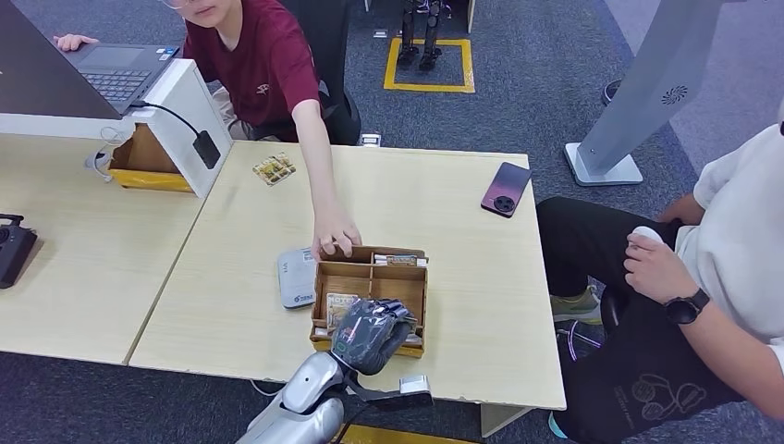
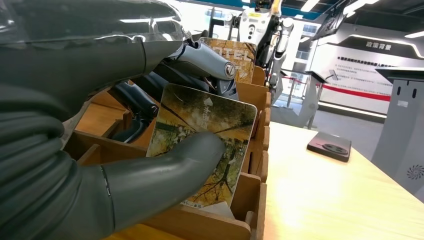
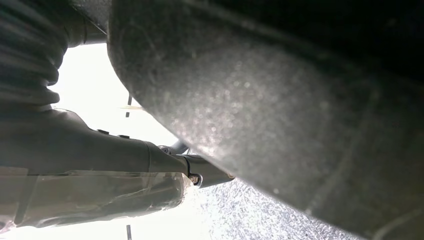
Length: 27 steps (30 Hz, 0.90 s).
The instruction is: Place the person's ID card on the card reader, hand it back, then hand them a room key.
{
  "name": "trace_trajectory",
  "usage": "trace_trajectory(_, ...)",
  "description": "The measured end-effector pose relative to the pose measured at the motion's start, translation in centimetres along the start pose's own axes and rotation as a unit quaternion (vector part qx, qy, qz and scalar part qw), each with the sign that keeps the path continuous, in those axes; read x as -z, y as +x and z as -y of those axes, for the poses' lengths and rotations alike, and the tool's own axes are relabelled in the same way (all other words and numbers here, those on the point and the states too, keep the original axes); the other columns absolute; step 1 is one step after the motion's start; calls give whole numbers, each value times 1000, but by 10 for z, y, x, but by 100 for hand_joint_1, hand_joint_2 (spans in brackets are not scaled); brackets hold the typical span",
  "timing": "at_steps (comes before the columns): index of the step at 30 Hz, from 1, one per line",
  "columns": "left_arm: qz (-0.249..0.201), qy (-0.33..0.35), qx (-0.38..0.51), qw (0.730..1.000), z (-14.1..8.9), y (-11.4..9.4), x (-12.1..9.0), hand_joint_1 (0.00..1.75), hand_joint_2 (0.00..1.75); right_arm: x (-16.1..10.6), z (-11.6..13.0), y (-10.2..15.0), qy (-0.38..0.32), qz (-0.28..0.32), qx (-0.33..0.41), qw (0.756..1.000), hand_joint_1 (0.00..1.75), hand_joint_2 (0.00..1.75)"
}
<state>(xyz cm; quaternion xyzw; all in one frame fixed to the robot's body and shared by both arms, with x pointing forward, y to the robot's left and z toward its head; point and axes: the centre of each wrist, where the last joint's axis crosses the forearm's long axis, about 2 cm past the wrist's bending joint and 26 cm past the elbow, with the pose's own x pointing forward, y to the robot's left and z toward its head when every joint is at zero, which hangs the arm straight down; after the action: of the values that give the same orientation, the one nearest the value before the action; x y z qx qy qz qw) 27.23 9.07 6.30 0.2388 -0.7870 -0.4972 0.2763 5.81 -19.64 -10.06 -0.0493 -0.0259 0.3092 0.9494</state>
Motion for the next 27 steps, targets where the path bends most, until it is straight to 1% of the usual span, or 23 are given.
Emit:
trace_trajectory(16, 0, 19, -9, 1000, -5, 4, 4, 175, 175, 0, 0, 0, -1, 0, 0, 1000, 0, 175)
trace_trajectory(27, 13, 42, -9, 999, -11, 9, 6, 175, 175, 0, 0, 0, -1, 0, 0, 1000, 0, 175)
